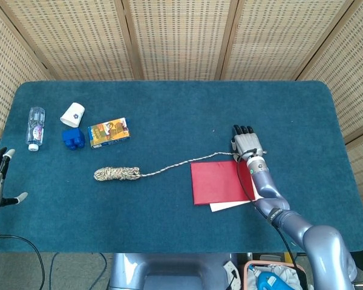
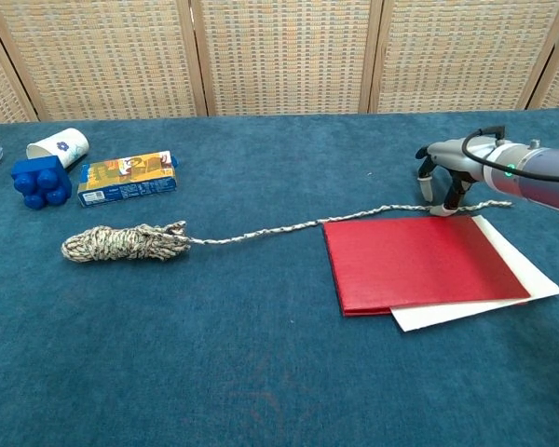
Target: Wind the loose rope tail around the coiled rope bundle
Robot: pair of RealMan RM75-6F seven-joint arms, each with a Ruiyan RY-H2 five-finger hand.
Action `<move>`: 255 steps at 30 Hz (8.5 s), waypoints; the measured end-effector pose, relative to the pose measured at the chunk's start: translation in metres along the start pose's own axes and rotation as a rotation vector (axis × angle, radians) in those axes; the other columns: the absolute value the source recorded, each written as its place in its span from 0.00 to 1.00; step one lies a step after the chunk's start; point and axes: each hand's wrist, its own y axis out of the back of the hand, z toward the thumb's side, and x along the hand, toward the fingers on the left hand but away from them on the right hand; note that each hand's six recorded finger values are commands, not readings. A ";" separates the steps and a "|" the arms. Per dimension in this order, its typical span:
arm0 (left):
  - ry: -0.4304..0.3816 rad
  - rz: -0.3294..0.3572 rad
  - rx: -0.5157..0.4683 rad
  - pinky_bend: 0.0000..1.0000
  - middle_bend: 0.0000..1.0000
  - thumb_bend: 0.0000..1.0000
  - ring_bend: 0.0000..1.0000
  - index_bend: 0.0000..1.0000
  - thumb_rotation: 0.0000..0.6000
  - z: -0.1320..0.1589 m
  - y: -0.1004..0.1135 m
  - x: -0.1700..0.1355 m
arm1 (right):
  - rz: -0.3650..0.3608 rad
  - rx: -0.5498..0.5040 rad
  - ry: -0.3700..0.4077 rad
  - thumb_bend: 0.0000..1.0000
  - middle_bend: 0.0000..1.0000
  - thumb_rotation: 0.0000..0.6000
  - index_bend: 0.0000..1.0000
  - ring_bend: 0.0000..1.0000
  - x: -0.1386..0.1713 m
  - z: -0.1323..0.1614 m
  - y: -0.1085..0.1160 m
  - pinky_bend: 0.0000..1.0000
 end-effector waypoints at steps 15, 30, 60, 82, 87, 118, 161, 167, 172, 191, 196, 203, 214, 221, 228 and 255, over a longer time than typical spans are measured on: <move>0.005 -0.004 0.000 0.00 0.00 0.00 0.00 0.00 1.00 -0.001 -0.001 0.001 | 0.012 0.055 0.016 0.31 0.00 1.00 0.51 0.00 -0.002 0.004 0.000 0.00; 0.006 -0.008 -0.001 0.00 0.00 0.00 0.00 0.00 1.00 -0.002 -0.001 0.002 | 0.040 0.035 0.012 0.40 0.00 1.00 0.58 0.00 -0.002 0.005 -0.002 0.00; -0.028 -0.035 -0.002 0.00 0.00 0.00 0.00 0.00 1.00 0.005 -0.004 0.004 | -0.108 -0.003 0.090 0.47 0.00 1.00 0.69 0.00 0.020 0.006 0.017 0.00; -0.262 -0.252 0.066 0.05 0.00 0.07 0.00 0.02 1.00 0.087 -0.064 0.060 | -0.232 0.070 0.214 0.47 0.00 1.00 0.69 0.00 0.098 0.006 0.026 0.00; -0.322 -0.256 0.023 0.16 0.06 0.13 0.02 0.11 1.00 0.131 -0.084 0.076 | -0.235 0.076 0.218 0.47 0.00 1.00 0.69 0.00 0.109 0.004 0.023 0.00; -0.365 -0.313 0.034 0.44 0.35 0.32 0.30 0.44 1.00 0.198 -0.130 0.108 | -0.240 0.062 0.223 0.49 0.00 1.00 0.69 0.00 0.128 -0.006 0.025 0.00; -0.494 -0.140 -0.074 0.58 0.56 0.52 0.50 0.73 1.00 0.285 -0.090 0.143 | -0.547 -0.086 0.420 0.49 0.00 1.00 0.70 0.00 0.215 0.029 0.175 0.00; -0.527 -0.153 -0.073 0.58 0.57 0.52 0.50 0.75 1.00 0.293 -0.094 0.139 | -0.568 -0.220 0.417 0.49 0.00 1.00 0.70 0.00 0.216 0.031 0.229 0.00; -0.555 -0.171 -0.087 0.58 0.58 0.54 0.51 0.76 1.00 0.296 -0.096 0.135 | -0.534 -0.331 0.413 0.49 0.00 1.00 0.70 0.00 0.210 0.035 0.260 0.00; -0.651 -0.321 -0.174 0.59 0.58 0.55 0.51 0.77 1.00 0.284 -0.097 0.118 | -0.609 -0.455 0.288 0.49 0.00 1.00 0.70 0.00 0.158 0.021 0.331 0.00; -0.699 -0.383 -0.180 0.59 0.58 0.55 0.51 0.78 1.00 0.280 -0.098 0.111 | -0.605 -0.546 0.263 0.49 0.00 1.00 0.70 0.00 0.140 0.016 0.342 0.00; -0.757 -0.457 -0.243 0.59 0.58 0.55 0.51 0.78 1.00 0.281 -0.092 0.102 | -0.552 -0.656 0.229 0.49 0.00 1.00 0.70 0.00 0.115 0.011 0.344 0.00; -0.784 -0.581 -0.507 0.59 0.58 0.55 0.51 0.78 1.00 0.287 -0.064 0.095 | -0.450 -0.751 0.150 0.49 0.00 1.00 0.70 0.00 0.071 -0.015 0.309 0.00; -0.798 -0.603 -0.684 0.59 0.58 0.55 0.51 0.79 1.00 0.304 -0.037 0.102 | -0.345 -0.813 0.090 0.49 0.00 1.00 0.71 0.00 0.045 -0.042 0.261 0.00; -0.787 -0.574 -0.787 0.59 0.58 0.55 0.51 0.79 1.00 0.330 -0.024 0.115 | -0.281 -0.808 0.061 0.49 0.00 1.00 0.71 0.00 0.039 -0.056 0.219 0.00; -0.555 -0.340 -0.858 0.59 0.59 0.56 0.52 0.79 1.00 0.376 -0.013 0.164 | -0.188 -0.575 0.215 0.49 0.00 1.00 0.72 0.00 0.096 -0.032 0.124 0.00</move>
